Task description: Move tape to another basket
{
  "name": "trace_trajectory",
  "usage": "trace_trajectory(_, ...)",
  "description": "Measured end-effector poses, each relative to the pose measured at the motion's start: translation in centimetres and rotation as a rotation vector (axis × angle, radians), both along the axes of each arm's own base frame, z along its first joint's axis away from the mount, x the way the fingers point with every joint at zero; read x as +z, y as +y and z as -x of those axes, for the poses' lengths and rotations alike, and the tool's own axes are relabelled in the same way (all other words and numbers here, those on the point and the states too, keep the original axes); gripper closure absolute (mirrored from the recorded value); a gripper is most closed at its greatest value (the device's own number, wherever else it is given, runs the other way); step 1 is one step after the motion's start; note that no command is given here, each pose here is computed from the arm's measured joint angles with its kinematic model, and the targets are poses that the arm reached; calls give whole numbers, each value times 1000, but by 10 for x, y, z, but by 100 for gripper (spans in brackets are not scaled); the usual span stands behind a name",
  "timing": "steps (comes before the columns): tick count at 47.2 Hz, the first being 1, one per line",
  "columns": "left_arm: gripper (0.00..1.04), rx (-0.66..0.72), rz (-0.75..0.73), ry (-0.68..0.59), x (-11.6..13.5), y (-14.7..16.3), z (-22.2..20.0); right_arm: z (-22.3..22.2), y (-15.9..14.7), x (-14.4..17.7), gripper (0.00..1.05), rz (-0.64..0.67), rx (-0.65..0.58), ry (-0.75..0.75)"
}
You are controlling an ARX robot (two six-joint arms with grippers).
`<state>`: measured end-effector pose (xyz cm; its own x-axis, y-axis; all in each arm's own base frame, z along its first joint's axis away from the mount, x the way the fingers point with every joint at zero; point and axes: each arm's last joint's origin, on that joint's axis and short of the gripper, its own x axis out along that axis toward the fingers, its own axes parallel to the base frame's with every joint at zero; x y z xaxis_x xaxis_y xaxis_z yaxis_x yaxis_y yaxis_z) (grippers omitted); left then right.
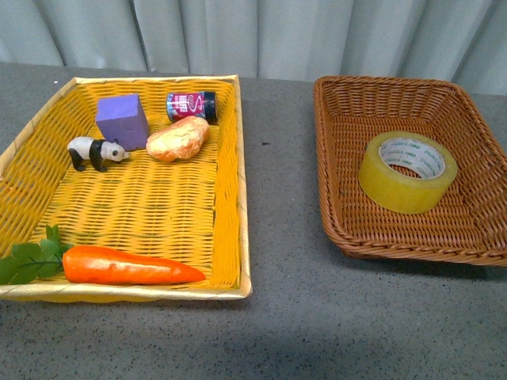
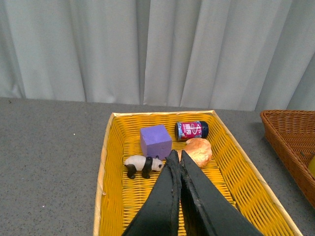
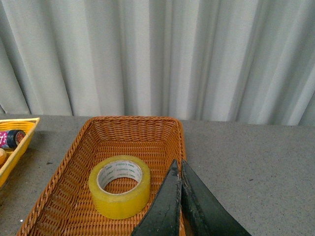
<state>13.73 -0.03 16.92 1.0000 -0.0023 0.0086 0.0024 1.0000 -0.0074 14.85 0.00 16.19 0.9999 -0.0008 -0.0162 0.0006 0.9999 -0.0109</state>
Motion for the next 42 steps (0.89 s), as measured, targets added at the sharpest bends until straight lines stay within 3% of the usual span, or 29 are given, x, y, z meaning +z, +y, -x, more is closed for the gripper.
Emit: trace_trajectory(42, 101, 0, 0, -16, 4, 0, 28, 34, 0, 7, 104, 0, 1, -25)
